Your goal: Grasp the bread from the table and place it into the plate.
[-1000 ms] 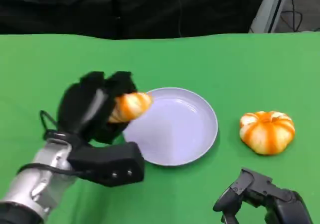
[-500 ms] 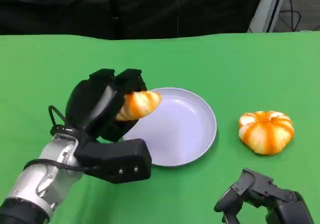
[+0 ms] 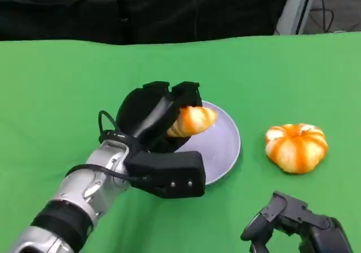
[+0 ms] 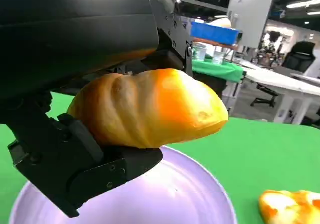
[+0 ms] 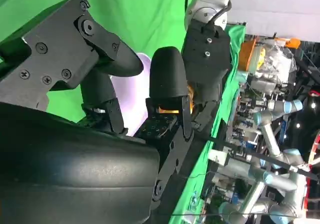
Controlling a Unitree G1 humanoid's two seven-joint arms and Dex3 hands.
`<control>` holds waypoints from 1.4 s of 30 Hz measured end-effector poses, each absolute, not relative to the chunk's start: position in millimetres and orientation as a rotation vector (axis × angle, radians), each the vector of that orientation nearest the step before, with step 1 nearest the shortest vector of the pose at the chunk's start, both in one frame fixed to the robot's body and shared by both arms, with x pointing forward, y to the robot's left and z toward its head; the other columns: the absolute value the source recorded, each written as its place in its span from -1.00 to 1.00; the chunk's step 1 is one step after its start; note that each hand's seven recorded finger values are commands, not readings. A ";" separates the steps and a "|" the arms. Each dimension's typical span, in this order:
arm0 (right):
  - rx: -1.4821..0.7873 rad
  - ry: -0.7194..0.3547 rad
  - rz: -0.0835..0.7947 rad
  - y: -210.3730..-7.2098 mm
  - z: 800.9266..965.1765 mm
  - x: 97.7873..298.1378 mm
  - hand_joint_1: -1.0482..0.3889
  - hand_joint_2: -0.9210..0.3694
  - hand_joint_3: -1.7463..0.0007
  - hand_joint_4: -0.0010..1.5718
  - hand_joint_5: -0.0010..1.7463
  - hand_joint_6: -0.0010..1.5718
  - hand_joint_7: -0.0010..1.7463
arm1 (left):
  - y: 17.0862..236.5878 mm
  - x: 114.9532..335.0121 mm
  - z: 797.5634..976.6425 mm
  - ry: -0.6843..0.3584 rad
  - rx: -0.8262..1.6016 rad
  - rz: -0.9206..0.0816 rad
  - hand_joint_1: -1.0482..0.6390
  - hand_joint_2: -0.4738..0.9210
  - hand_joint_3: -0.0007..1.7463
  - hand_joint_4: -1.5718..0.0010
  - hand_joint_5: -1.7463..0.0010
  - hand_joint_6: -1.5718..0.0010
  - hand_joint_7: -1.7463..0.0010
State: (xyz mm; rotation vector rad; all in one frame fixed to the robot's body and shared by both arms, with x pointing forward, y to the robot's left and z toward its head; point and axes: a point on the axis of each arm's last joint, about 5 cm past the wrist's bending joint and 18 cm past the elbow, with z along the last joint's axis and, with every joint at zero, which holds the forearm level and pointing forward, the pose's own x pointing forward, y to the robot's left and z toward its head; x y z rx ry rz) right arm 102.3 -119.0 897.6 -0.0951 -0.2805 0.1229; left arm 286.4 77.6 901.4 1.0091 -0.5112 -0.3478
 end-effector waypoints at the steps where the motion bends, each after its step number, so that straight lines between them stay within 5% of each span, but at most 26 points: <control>1: -0.095 -0.281 0.123 -118.9 897.7 102.4 0.33 -0.10 -0.50 -0.09 0.83 0.01 0.47 | 78.3 286.4 900.8 -0.507 1.012 -0.348 0.03 0.27 0.38 -0.17 -1.00 0.12 -1.00; 10: -0.090 -0.280 0.122 -118.4 897.7 102.0 0.34 -0.09 -0.51 -0.09 0.84 0.01 0.47 | 74.9 284.9 896.3 -0.496 1.035 -0.374 0.02 0.32 0.28 -0.10 -1.00 0.15 -0.97; 11: -0.090 -0.280 0.122 -118.3 897.8 102.0 0.34 -0.10 -0.50 -0.09 0.84 0.01 0.47 | 73.7 284.6 895.1 -0.488 1.040 -0.378 0.00 0.37 0.19 -0.04 -0.92 0.19 -0.81; 12: -0.089 -0.280 0.122 -118.3 897.8 101.9 0.34 -0.10 -0.50 -0.10 0.84 0.00 0.47 | 72.6 284.2 894.3 -0.482 1.041 -0.380 -0.04 0.57 -0.11 0.06 -0.71 0.13 -0.23; 14: -0.089 -0.280 0.122 -118.3 897.8 101.8 0.34 -0.11 -0.49 -0.10 0.83 0.00 0.47 | 70.2 285.3 895.3 -0.447 1.064 -0.400 -0.08 0.89 -0.61 0.14 -0.54 -0.11 0.57; 16: -0.089 -0.281 0.123 -118.2 898.0 101.8 0.34 -0.12 -0.49 -0.10 0.83 0.00 0.47 | 70.1 287.0 896.2 -0.400 1.093 -0.417 -0.09 0.98 -0.74 0.15 -0.50 -0.19 0.78; 20: -0.089 -0.280 0.122 -118.2 898.0 101.7 0.34 -0.12 -0.48 -0.10 0.83 0.00 0.47 | 70.0 287.5 896.7 -0.371 1.109 -0.427 -0.09 1.00 -0.77 0.16 -0.49 -0.21 0.84; 21: -0.089 -0.280 0.122 -118.2 898.0 101.7 0.34 -0.13 -0.48 -0.10 0.83 0.00 0.47 | 70.0 287.5 896.9 -0.370 1.110 -0.426 -0.51 1.00 -0.64 0.65 0.28 0.43 0.92; 22: -0.089 -0.280 0.122 -118.2 898.0 101.6 0.34 -0.13 -0.48 -0.10 0.83 0.00 0.47 | 69.8 288.0 898.5 -0.353 1.125 -0.450 -0.65 1.00 -0.60 0.82 0.57 0.65 0.95; 25: -0.089 -0.280 0.123 -118.0 898.0 101.5 0.34 -0.13 -0.47 -0.10 0.83 0.00 0.47 | 71.1 289.5 903.7 -0.244 1.213 -0.601 -0.82 1.00 -0.54 0.98 0.93 0.91 0.97; 38: -0.083 -0.280 0.120 -117.3 898.0 101.6 0.34 -0.11 -0.49 -0.10 0.84 0.00 0.47 | 75.4 291.1 914.1 -0.167 1.243 -0.672 -0.92 1.00 -0.48 1.00 1.00 0.98 0.99; 42: -0.083 -0.281 0.122 -116.8 898.2 101.4 0.34 -0.10 -0.51 -0.09 0.84 0.01 0.48 | 79.9 288.5 920.4 -0.172 1.210 -0.691 -0.76 1.00 -0.54 0.96 0.98 0.94 0.98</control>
